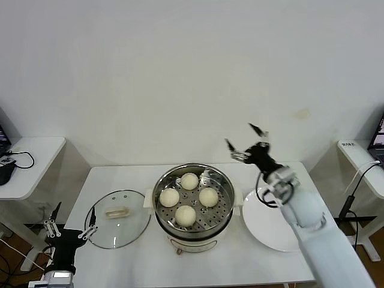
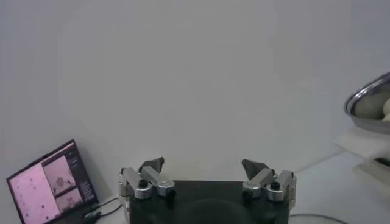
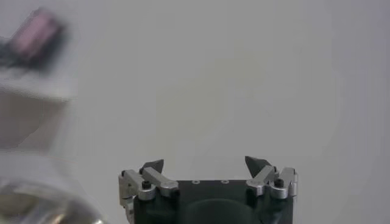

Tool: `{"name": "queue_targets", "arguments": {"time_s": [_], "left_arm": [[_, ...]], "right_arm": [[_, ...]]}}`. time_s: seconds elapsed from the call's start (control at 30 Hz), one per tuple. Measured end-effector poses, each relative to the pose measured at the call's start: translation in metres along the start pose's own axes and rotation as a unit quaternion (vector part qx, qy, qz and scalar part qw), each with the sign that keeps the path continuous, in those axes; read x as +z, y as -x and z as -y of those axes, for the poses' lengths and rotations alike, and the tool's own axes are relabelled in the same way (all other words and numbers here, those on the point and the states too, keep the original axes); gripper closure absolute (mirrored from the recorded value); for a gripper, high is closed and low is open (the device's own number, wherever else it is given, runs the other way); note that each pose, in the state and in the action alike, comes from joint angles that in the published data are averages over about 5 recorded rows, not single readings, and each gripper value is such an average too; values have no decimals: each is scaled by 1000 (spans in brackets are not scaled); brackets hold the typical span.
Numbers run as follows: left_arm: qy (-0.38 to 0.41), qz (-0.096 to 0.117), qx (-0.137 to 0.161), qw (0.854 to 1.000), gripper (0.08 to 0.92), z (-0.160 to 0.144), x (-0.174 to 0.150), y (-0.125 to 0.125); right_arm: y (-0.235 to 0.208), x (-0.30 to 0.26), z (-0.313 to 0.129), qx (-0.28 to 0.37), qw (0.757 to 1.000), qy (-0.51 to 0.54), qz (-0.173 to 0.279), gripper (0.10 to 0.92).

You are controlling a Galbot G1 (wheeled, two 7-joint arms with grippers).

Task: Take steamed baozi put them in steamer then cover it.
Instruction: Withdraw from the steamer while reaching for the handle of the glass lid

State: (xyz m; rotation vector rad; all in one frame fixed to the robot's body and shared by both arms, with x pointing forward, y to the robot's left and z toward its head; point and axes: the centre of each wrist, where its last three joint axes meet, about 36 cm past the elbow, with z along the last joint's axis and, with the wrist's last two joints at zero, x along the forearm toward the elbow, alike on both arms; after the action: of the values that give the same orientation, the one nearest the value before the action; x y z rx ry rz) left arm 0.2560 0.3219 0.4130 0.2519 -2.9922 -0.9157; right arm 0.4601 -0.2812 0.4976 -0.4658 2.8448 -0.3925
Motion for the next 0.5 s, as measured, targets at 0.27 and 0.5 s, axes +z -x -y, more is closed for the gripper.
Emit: {"name": "queue_targets", "arguments": {"time_s": [0.27, 0.5], "left_arm": [[145, 14, 4, 989, 177, -7, 28, 10], [312, 34, 39, 949, 177, -13, 56, 15]], "right_arm": [[-99, 49, 13, 131, 989, 48, -45, 199], [-165, 64, 8, 196, 976, 51, -86, 199]]}}
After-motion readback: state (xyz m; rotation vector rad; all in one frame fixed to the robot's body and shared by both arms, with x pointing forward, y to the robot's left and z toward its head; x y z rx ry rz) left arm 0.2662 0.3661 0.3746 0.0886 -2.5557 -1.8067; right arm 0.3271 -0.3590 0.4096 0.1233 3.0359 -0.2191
